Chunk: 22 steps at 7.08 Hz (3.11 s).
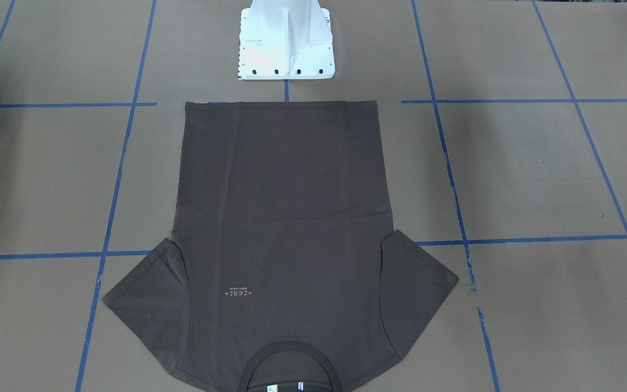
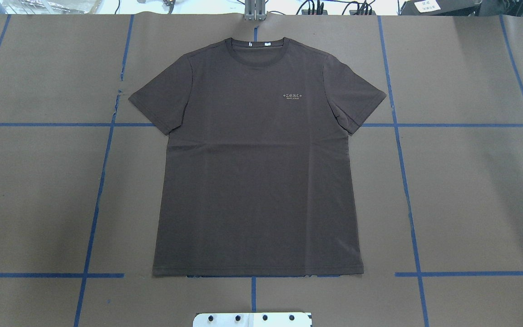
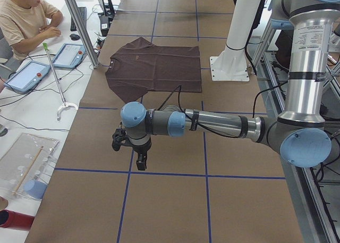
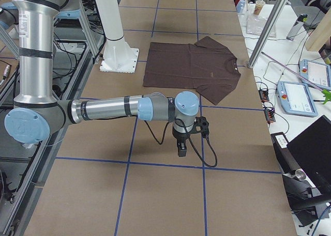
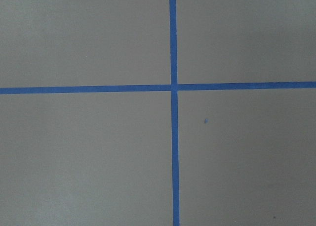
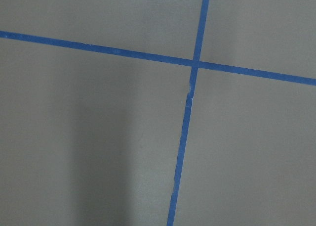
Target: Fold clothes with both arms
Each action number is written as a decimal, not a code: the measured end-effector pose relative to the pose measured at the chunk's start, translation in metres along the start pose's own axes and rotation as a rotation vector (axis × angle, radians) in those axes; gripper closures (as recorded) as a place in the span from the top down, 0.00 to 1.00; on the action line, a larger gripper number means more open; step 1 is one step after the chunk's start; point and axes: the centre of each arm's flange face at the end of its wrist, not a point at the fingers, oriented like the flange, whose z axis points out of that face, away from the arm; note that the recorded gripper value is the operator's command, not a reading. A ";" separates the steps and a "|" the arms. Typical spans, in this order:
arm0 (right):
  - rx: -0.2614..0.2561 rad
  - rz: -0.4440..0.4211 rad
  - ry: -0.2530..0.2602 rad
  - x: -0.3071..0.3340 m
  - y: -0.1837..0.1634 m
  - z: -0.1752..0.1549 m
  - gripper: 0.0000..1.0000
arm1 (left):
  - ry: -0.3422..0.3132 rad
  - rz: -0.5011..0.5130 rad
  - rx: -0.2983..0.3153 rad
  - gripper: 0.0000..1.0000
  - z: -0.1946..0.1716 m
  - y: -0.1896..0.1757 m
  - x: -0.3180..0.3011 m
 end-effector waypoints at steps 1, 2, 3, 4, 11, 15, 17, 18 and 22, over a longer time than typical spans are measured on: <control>0.000 0.000 -0.005 0.000 0.000 0.000 1.00 | 0.001 0.003 0.003 1.00 -0.001 0.000 0.001; 0.003 -0.002 -0.012 -0.002 0.000 -0.001 1.00 | 0.003 0.009 0.009 1.00 -0.004 -0.001 0.004; 0.008 -0.009 -0.020 -0.004 0.000 -0.002 1.00 | 0.004 0.018 0.017 1.00 -0.009 -0.002 0.009; 0.011 -0.014 -0.024 -0.006 -0.001 -0.004 1.00 | 0.005 0.026 0.023 1.00 -0.011 -0.002 0.011; 0.072 -0.082 -0.156 -0.099 -0.077 0.036 1.00 | 0.026 0.060 0.093 1.00 -0.017 -0.013 0.028; 0.125 0.067 -0.156 -0.240 -0.217 0.097 0.99 | 0.071 0.077 0.133 1.00 -0.024 -0.016 0.042; 0.186 0.283 -0.160 -0.312 -0.257 0.125 0.93 | 0.093 0.096 0.147 1.00 -0.032 -0.015 0.051; 0.201 0.368 -0.165 -0.333 -0.271 0.134 0.91 | 0.096 0.105 0.155 1.00 -0.035 -0.014 0.054; 0.190 0.504 -0.134 -0.362 -0.284 0.168 0.68 | 0.100 0.122 0.171 1.00 -0.043 -0.012 0.063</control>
